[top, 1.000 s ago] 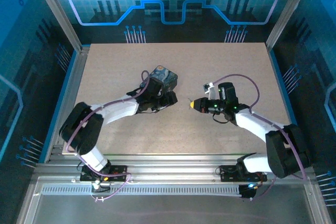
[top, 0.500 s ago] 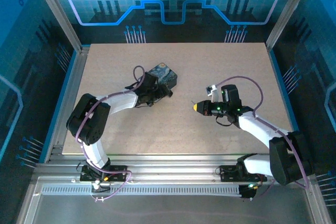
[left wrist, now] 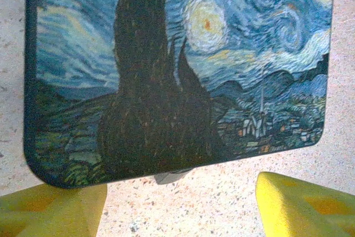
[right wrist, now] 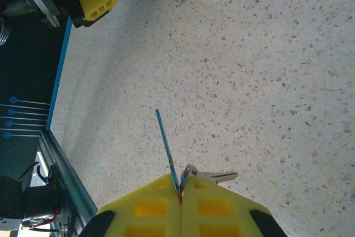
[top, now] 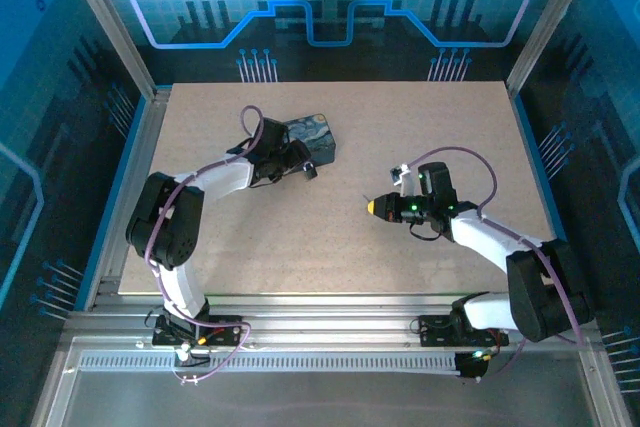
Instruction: Unlock the padlock with the key
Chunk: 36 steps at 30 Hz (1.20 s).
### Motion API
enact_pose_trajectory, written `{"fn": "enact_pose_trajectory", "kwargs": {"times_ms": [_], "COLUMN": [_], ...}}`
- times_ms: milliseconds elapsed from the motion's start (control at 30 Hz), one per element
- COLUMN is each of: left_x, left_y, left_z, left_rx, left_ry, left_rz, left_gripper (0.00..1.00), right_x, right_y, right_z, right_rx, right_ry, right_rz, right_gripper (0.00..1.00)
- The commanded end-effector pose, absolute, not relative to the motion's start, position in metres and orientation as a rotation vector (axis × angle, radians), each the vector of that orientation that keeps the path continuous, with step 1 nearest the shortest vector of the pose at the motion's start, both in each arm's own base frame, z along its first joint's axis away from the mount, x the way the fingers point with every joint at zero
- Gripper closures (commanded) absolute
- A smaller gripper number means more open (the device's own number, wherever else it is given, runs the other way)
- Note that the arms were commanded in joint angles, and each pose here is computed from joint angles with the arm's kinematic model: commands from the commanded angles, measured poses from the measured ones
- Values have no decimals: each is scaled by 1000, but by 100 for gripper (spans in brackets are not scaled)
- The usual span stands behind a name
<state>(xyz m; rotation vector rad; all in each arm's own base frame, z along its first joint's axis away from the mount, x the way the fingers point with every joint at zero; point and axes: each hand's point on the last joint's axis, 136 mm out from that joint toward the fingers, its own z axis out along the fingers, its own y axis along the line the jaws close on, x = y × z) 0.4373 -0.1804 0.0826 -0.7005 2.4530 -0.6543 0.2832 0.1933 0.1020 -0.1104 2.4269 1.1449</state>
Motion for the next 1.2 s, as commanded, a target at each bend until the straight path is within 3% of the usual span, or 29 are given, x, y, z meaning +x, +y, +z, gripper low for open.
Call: {"fn": "enact_pose_trajectory", "kwargs": {"times_ms": [0,333,1167], "left_x": [420,410,443], "left_y": [-181,-213,-214], "left_z": [78,70,27], "left_rx": [-706,-678,-591], "left_ry": [2494,2505,2637], "left_rz": [-581,-450,-170], "left_gripper": [28,26,39], "right_x": [285,296,303], "right_y": [193,196,197], "right_z": [103,104,97], "right_rx": [-126,-123,-125], "right_ry": [2419,2413,2395], "right_rz": [1149,1168,1223], "right_gripper": [100,100,100]}}
